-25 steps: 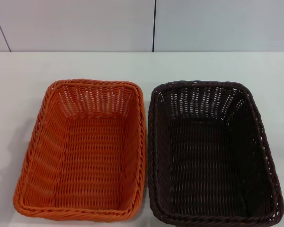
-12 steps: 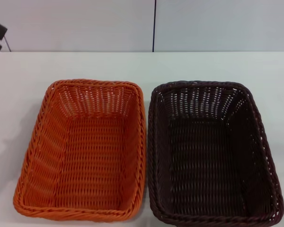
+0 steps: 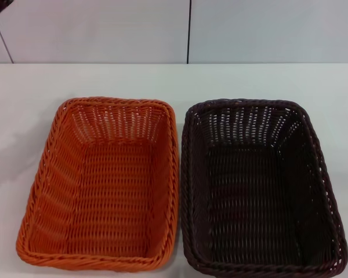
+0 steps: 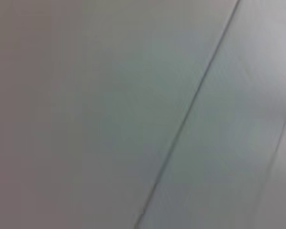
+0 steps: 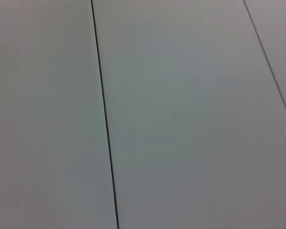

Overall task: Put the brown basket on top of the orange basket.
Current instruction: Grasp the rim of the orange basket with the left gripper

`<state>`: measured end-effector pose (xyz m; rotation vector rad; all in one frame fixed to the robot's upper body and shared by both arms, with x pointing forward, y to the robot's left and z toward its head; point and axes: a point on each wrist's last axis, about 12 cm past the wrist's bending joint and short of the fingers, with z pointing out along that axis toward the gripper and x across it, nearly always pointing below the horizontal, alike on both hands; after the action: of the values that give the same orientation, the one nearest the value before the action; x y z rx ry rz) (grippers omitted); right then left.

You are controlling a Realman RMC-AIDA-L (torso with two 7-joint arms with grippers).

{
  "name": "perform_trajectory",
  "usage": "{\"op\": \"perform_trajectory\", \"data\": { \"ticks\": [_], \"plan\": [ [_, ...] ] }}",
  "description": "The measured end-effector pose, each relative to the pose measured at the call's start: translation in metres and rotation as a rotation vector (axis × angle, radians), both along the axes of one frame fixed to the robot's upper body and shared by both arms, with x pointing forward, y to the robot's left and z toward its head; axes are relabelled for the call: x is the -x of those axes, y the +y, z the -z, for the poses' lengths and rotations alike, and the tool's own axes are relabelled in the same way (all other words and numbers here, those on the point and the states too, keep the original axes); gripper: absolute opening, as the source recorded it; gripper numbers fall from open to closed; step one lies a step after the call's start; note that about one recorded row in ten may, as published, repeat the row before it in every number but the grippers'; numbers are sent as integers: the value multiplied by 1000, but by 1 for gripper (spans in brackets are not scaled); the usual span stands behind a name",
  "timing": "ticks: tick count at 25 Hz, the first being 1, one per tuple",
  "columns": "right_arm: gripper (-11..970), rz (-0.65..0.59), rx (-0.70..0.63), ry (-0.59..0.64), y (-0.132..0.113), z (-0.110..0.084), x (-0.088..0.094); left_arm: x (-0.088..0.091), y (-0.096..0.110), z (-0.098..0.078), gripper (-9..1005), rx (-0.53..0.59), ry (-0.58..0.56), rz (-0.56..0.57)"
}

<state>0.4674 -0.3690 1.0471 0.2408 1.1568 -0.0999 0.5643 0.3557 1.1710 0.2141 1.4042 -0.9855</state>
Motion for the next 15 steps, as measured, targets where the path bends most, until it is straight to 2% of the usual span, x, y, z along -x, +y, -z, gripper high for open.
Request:
{"op": "perform_trajectory", "data": {
  "ticks": [2, 5, 9, 11, 15],
  "plan": [
    [468, 6, 4, -4, -2, -1, -1, -2, 1, -6, 798, -22, 25, 22],
    [468, 15, 16, -12, -5, -3, 0, -8, 3, -22, 799, -105, 153, 78],
    [468, 16, 21, -12, -7, -4, -2, -8, 4, -36, 799, -263, 334, 96],
    [468, 14, 19, -11, -6, -5, -4, -6, 3, -40, 799, -338, 401, 91],
    [468, 20, 10, -10, -6, -6, -9, -2, -4, -41, 798, -413, 470, 137]
  ]
}}
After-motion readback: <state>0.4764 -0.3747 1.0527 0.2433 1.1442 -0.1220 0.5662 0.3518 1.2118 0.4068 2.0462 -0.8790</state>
